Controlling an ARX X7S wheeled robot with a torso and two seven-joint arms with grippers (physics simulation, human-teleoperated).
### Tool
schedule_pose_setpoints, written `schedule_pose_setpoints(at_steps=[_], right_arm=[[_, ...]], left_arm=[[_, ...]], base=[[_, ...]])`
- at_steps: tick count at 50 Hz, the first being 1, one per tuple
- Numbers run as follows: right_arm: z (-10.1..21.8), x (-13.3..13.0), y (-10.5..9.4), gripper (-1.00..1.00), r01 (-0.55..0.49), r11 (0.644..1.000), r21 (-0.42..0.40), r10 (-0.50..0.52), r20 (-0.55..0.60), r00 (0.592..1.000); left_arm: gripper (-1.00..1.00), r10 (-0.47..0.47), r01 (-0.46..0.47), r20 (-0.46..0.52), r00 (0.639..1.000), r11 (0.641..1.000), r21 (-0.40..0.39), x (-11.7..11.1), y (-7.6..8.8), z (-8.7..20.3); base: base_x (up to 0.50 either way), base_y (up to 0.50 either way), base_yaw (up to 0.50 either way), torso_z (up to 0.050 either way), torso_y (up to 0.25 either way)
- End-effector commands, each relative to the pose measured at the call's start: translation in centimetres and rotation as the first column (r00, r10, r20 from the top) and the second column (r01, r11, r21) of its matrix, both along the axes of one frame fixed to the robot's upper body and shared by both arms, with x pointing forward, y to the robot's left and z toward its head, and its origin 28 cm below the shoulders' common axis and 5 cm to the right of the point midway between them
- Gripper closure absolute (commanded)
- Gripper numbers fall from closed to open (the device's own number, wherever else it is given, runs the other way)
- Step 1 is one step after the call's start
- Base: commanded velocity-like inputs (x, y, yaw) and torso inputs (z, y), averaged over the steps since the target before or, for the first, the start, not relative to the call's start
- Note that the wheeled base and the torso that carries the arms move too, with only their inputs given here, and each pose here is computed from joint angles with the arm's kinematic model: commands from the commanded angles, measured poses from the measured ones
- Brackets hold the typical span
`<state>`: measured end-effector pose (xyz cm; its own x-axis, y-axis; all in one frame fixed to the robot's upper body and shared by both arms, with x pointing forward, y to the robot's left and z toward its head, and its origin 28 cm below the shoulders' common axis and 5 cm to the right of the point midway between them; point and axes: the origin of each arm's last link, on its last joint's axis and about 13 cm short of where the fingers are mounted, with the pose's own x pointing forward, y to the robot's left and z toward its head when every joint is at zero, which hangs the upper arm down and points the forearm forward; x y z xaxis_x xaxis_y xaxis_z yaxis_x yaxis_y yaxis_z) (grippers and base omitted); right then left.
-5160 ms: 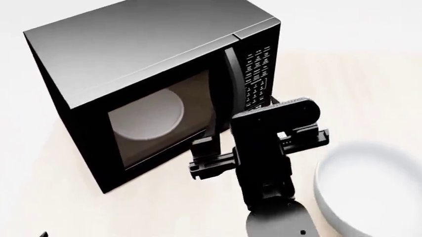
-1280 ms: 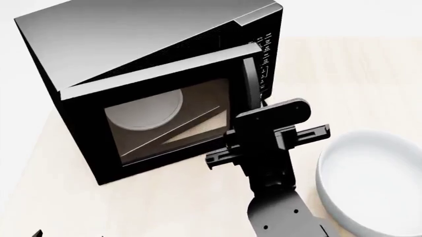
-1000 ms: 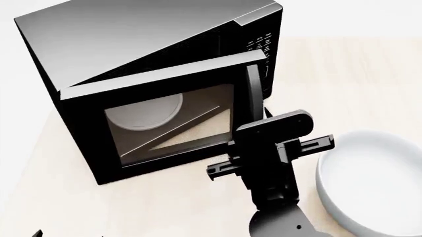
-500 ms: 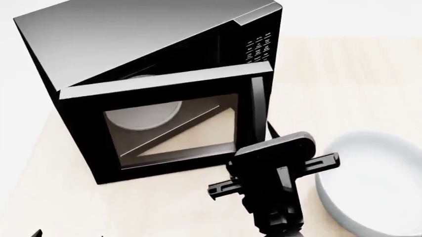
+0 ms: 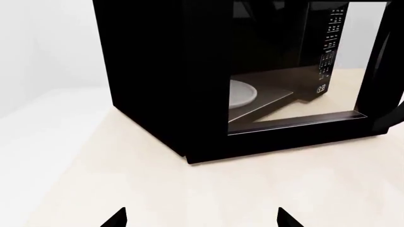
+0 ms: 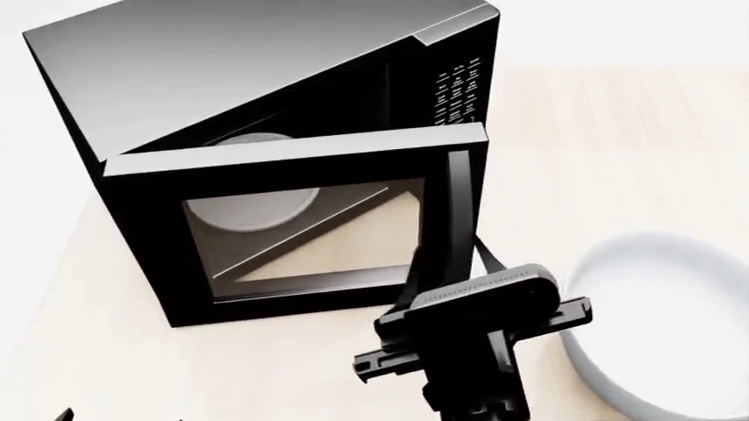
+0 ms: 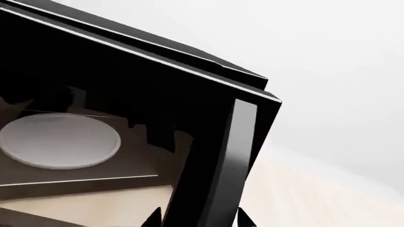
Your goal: Open the microwave.
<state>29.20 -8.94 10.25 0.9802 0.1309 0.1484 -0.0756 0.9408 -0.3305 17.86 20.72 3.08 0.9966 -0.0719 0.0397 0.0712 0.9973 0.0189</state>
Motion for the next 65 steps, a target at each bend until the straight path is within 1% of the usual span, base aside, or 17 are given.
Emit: schedule_pose_setpoints(at_steps=[1, 11, 19, 32, 39, 42, 49, 50, 51, 55, 59, 65], right_arm=[[-0.7, -0.7, 2.0, -1.0, -0.14, 0.987, 0.079, 0.144, -0.039, 0.989], [-0.9, -0.8, 1.7, -1.0, -0.129, 0.986, 0.106, 0.133, -0.034, 0.991], [-0.6, -0.8, 0.5, -1.0, -0.092, 0.985, 0.147, 0.096, -0.022, 0.995], [0.0, -1.6, -1.4, -1.0, -0.041, 0.982, 0.185, 0.041, 0.001, 0.999], [0.1, -2.0, -2.0, -1.0, -0.027, 0.98, 0.195, 0.026, 0.007, 1.0], [0.5, -2.8, -1.9, -1.0, -0.037, 0.98, 0.195, 0.036, 0.009, 0.999], [2.1, -5.7, -1.6, -1.0, -0.074, 0.983, 0.169, 0.069, 0.034, 0.997], [2.5, -6.1, -1.6, -1.0, -0.072, 0.985, 0.158, 0.066, 0.042, 0.997], [3.1, -6.7, -1.5, -1.0, -0.065, 0.984, 0.164, 0.052, 0.077, 0.996], [4.9, -8.1, -1.4, -1.0, -0.053, 0.986, 0.159, 0.035, 0.115, 0.993], [7.4, -9.4, -0.9, -1.0, -0.006, 0.99, 0.14, -0.019, 0.178, 0.984], [10.1, -10.6, -0.4, -1.0, -0.019, 0.991, 0.136, -0.008, 0.198, 0.98]], left_arm=[[-1.0, 0.002, -0.002, 0.003, 1.0, 1.0, -0.001, -0.1, 0.0, 0.1], [-1.0, 0.001, -0.001, 0.003, 1.0, 1.0, 0.001, -0.1, 0.0, 0.1], [-1.0, -0.002, 0.002, 0.004, 1.0, 1.0, 0.002, -0.1, 0.0, 0.1], [-1.0, -0.005, 0.005, 0.001, 1.0, 1.0, 0.005, -0.1, -0.1, 0.0], [-1.0, -0.003, 0.003, 0.004, 1.0, 1.0, 0.003, -0.1, -0.1, 0.1], [-1.0, -0.004, 0.004, 0.004, 1.0, 1.0, 0.005, -0.1, -0.1, 0.0], [-1.0, -0.006, 0.006, 0.001, 1.0, 1.0, 0.008, -0.1, -0.3, -0.1], [-1.0, -0.007, 0.007, 0.001, 1.0, 1.0, 0.008, -0.1, -0.3, -0.1], [-1.0, -0.008, 0.008, 0.002, 1.0, 1.0, 0.008, -0.2, -0.3, 0.0], [-1.0, -0.007, 0.007, 0.003, 1.0, 1.0, 0.006, -0.2, -0.3, 0.0], [-1.0, -0.009, 0.009, 0.007, 1.0, 1.0, 0.004, -0.4, -0.2, 0.1], [-1.0, -0.006, 0.006, 0.009, 1.0, 1.0, 0.001, -0.4, -0.2, 0.2]], base=[[0.0, 0.0, 0.0, 0.0, 0.0], [0.0, 0.0, 0.0, 0.0, 0.0], [0.0, 0.0, 0.0, 0.0, 0.0], [0.0, 0.0, 0.0, 0.0, 0.0], [0.0, 0.0, 0.0, 0.0, 0.0], [0.0, 0.0, 0.0, 0.0, 0.0], [0.0, 0.0, 0.0, 0.0, 0.0], [0.0, 0.0, 0.0, 0.0, 0.0], [0.0, 0.0, 0.0, 0.0, 0.0], [0.0, 0.0, 0.0, 0.0, 0.0], [0.0, 0.0, 0.0, 0.0, 0.0], [0.0, 0.0, 0.0, 0.0, 0.0]])
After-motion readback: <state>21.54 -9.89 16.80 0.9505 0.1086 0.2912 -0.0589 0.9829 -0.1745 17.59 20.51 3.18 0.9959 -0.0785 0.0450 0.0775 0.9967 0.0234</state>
